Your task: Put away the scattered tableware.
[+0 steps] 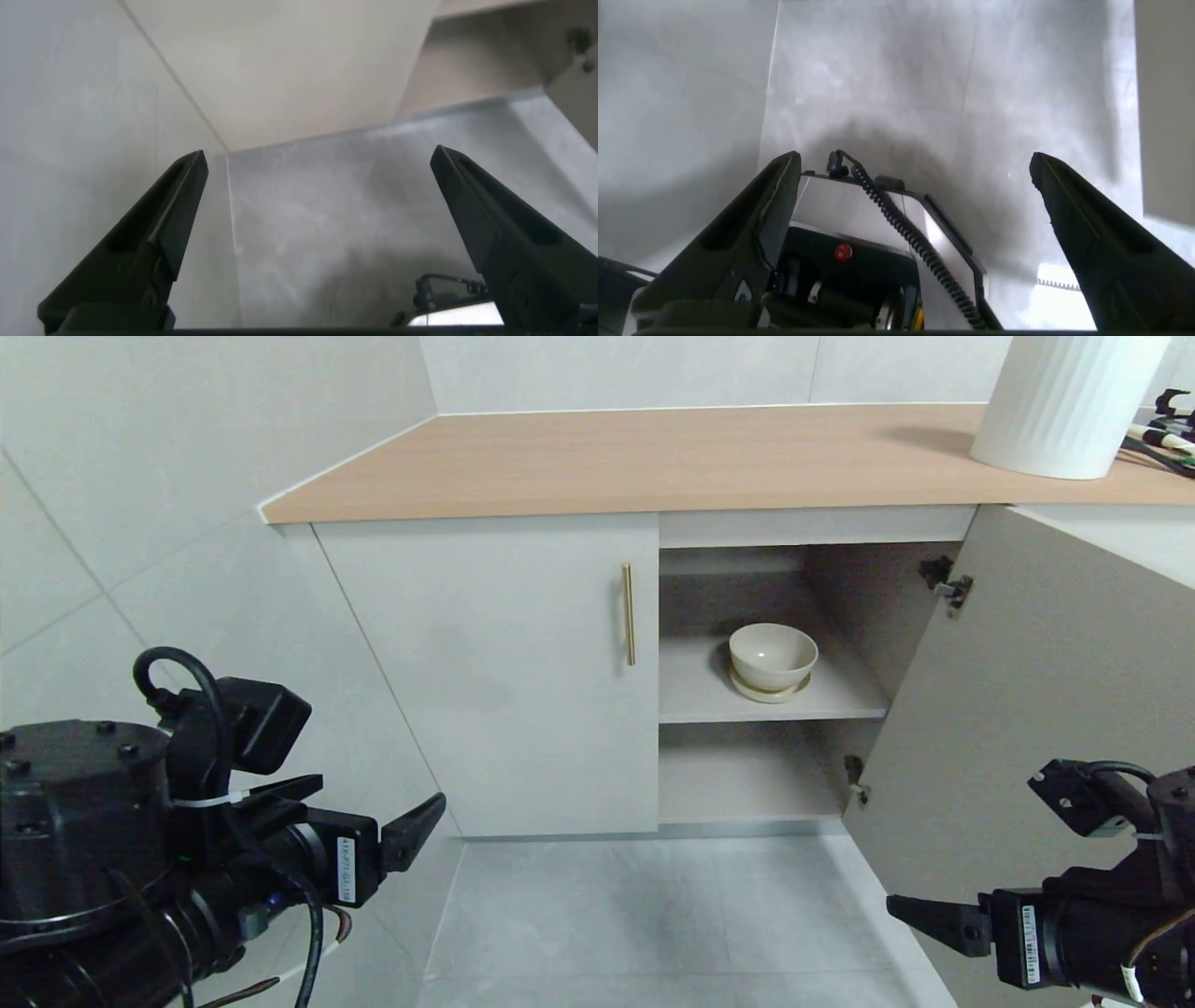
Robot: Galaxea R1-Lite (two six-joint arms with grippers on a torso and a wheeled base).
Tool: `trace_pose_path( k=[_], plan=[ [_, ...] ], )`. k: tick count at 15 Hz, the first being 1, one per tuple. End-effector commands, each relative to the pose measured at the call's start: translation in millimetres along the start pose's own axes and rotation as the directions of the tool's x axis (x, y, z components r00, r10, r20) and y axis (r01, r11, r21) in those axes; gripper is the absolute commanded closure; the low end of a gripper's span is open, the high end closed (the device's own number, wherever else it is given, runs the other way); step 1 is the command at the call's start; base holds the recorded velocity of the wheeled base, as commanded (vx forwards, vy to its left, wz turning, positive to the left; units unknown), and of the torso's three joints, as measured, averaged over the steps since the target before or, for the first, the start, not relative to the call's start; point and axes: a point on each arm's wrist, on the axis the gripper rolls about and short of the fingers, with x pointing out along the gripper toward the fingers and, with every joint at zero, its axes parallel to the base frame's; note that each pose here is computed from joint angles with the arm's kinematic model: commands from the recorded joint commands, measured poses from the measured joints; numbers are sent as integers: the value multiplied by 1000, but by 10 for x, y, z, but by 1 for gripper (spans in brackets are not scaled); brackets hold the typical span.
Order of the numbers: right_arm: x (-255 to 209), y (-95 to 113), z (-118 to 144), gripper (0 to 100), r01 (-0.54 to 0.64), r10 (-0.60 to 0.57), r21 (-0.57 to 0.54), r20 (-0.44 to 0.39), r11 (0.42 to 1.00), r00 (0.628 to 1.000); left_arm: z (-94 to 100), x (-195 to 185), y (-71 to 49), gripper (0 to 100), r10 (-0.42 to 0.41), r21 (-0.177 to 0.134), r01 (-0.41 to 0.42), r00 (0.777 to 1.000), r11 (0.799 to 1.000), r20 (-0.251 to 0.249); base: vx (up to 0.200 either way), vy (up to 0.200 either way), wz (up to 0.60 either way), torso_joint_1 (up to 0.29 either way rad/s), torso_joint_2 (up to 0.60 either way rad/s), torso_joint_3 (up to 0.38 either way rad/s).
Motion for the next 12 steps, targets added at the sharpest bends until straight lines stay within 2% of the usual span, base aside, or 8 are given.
trace_pose_path(
  k=[1, 4, 12],
  plan=[
    [11, 0, -3, 0, 2, -2, 0, -4, 1000, 1000, -7, 9, -3, 0, 1, 1, -1, 1000, 1000, -4, -200, 0, 0, 2, 2, -2],
    [11, 0, -3, 0, 2, -2, 0, -4, 1000, 1000, -8, 8, -6, 0, 1, 2, -1, 1000, 1000, -4, -200, 0, 0, 4, 2, 2],
    [1, 0, -1, 0, 1, -1, 0, 0, 1000, 1000, -14, 8, -5, 0, 0, 3, 0, 1000, 1000, -7, 0, 0, 0, 0, 0, 0]
  ],
)
